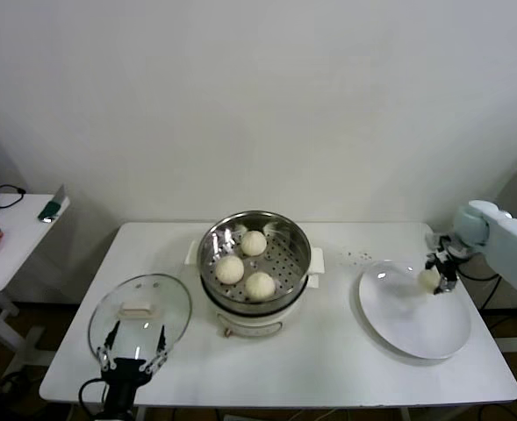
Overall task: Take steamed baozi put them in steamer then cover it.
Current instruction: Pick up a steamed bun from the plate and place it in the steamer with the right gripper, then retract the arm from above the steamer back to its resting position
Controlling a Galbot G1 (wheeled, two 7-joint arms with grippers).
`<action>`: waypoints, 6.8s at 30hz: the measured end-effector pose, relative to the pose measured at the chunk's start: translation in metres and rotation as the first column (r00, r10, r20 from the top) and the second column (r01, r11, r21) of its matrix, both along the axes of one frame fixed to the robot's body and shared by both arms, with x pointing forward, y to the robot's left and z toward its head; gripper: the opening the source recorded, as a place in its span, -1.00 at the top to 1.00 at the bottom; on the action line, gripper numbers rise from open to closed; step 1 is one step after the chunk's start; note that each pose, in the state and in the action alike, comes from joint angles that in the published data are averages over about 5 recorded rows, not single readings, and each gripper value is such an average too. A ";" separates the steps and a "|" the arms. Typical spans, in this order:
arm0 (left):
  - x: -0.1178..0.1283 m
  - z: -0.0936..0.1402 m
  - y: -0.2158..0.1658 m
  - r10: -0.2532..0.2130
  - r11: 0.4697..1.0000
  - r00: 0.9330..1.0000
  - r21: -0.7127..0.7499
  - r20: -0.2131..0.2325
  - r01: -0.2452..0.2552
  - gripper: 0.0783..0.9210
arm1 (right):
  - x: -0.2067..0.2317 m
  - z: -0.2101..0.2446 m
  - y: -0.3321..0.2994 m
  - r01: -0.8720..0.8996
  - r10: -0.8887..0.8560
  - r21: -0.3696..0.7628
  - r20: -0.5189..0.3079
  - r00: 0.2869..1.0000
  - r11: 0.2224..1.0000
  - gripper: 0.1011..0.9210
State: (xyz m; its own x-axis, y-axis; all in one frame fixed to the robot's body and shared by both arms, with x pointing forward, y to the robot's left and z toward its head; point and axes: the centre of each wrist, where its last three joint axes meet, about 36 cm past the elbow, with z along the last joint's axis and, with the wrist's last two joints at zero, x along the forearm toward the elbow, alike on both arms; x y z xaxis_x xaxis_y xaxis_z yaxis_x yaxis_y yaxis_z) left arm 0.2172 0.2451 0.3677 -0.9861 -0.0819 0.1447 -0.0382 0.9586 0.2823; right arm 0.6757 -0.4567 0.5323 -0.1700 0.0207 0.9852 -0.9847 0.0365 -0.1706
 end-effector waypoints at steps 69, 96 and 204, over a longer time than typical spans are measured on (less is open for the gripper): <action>0.015 -0.004 -0.011 -0.081 0.997 0.996 0.017 0.039 0.081 -0.77 | 0.021 0.071 0.364 -0.222 0.230 0.117 -0.062 0.971 0.968 -0.76; 0.014 0.009 -0.008 -0.083 0.995 0.995 0.064 0.056 0.079 -0.77 | -0.046 0.076 0.201 -0.252 -0.051 0.633 0.419 0.906 0.732 -0.76; 0.155 -0.108 0.083 -0.016 0.256 0.982 0.948 -0.190 0.188 0.60 | -0.326 -0.176 0.053 0.065 -0.980 0.992 0.094 0.177 0.107 -0.76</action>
